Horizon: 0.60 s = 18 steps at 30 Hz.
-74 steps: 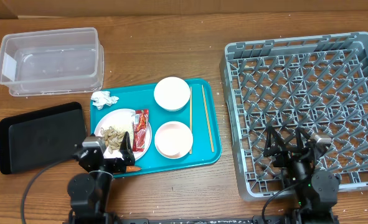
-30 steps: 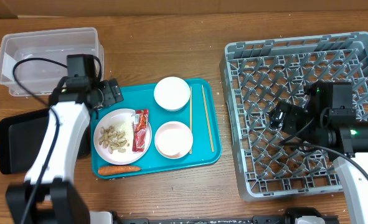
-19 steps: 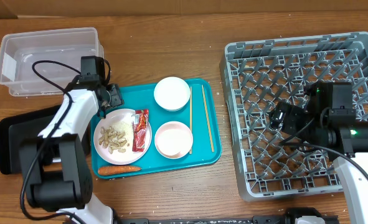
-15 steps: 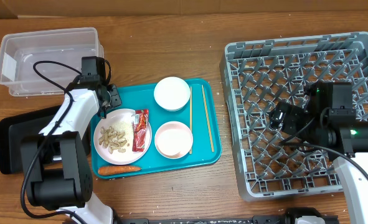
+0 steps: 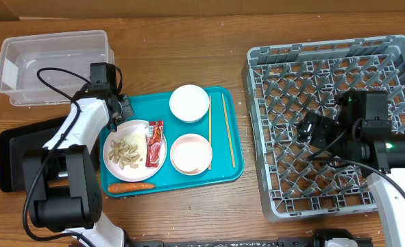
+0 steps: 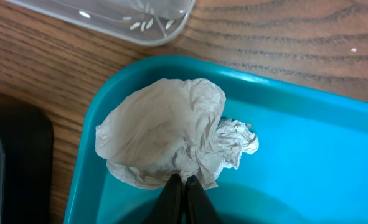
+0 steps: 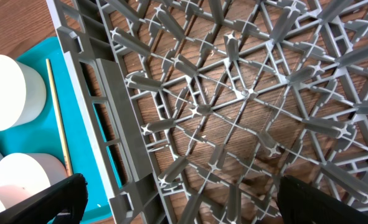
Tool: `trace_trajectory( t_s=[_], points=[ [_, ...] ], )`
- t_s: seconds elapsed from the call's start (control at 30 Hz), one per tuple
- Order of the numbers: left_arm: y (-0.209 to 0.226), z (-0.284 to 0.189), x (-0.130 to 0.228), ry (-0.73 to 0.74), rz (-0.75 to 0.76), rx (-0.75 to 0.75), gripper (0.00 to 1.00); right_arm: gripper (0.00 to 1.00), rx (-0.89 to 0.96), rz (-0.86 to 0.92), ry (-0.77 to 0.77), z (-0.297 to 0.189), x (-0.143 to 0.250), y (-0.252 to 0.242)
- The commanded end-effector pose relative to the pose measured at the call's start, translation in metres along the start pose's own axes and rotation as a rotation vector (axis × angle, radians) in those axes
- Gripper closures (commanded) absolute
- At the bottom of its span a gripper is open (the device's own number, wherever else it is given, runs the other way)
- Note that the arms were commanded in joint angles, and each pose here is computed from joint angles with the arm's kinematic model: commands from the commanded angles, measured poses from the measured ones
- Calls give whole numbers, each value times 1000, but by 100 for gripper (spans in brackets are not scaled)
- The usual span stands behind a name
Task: Sort waste into correct bins and load items into the dishwasher
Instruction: 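Carry the napkin with the left gripper into the clear bin and release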
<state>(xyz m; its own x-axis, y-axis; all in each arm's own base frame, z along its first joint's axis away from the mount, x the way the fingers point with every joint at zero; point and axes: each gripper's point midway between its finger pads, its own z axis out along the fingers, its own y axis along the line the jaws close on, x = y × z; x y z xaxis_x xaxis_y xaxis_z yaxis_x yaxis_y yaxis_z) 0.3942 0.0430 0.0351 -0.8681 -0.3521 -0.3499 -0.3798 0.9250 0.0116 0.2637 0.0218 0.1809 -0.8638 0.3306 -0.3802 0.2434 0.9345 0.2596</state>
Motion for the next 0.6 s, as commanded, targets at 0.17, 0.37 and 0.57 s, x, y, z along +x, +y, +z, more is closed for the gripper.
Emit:
trace_trajectory(
  t_s=[0.17, 0.37, 0.57],
  points=[
    [3, -26, -17, -21, -5, -11, 96, 0, 12, -13, -44, -9, -10, 1],
    [-3, -110, -70, -226, -26, 52, 96, 0, 12, -13, -45, -9, -11, 1],
    [11, -158, -121, -461, -89, 20, 96, 0, 12, -13, -44, -9, -11, 1]
  ],
)
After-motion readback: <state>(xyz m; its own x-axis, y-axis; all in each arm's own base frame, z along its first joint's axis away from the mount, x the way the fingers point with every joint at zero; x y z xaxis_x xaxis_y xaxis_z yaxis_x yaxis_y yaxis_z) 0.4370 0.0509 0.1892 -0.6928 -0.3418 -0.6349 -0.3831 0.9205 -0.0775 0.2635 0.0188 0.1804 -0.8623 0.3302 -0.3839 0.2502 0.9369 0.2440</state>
